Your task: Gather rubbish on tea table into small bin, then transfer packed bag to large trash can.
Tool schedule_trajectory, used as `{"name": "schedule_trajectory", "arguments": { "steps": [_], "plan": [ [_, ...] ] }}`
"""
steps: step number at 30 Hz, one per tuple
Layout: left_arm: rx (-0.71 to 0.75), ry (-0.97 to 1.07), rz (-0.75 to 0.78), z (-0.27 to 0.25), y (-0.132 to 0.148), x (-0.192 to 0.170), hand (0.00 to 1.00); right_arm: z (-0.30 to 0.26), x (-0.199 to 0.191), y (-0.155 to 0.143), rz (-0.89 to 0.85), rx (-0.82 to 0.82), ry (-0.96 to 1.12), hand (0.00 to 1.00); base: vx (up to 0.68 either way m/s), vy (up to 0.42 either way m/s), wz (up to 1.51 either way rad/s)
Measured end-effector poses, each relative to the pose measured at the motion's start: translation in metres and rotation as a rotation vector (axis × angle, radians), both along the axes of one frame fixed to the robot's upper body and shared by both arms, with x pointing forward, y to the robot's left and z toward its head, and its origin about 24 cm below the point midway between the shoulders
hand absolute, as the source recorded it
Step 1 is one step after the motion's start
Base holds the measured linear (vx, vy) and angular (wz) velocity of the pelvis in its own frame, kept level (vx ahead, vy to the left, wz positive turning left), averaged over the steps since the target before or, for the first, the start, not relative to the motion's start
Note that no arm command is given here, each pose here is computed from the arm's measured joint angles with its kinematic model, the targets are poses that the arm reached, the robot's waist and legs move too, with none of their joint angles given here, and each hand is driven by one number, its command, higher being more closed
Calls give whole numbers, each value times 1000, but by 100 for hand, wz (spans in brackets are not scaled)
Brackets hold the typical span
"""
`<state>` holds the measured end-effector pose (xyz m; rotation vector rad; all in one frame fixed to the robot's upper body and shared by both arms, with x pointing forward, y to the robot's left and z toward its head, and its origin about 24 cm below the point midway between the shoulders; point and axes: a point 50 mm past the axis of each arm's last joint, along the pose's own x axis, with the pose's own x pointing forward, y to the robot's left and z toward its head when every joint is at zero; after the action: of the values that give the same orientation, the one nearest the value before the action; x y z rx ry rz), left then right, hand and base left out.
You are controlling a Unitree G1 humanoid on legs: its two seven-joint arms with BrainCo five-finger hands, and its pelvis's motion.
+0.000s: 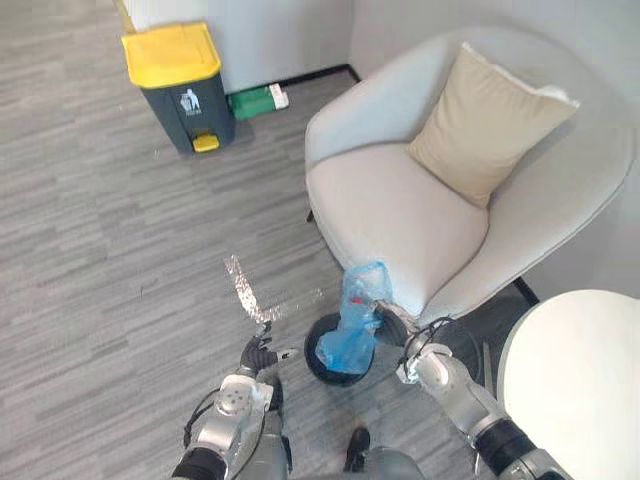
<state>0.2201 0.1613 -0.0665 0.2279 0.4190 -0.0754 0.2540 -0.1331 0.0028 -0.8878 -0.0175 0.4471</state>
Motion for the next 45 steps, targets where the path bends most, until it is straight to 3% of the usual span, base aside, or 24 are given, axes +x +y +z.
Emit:
{"name": "schedule_trajectory", "arguments": {
  "steps": [11, 21, 30, 35, 45],
  "plan": [
    [16, -187, -201, 39, -16, 1, 0, 34, -6, -19, 129, -32, -106, 100, -50, 10, -12],
    [74, -321, -336, 64, -26, 4, 0, 52, 4, -3, 333, -131, -176, 100, -12, -1, -4],
    [164, -462, -455, 88, -33, 9, 0, 63, 9, 3, 411, -171, -223, 100, 0, 0, 0],
    [180, -464, -489, 83, -47, 3, 0, 64, 9, 5, 381, -64, -189, 100, 0, -1, 1],
    [179, -485, -423, 77, -76, -7, 0, 62, 0, 33, 242, 364, -107, 100, 0, -7, 2]
  ]
}}
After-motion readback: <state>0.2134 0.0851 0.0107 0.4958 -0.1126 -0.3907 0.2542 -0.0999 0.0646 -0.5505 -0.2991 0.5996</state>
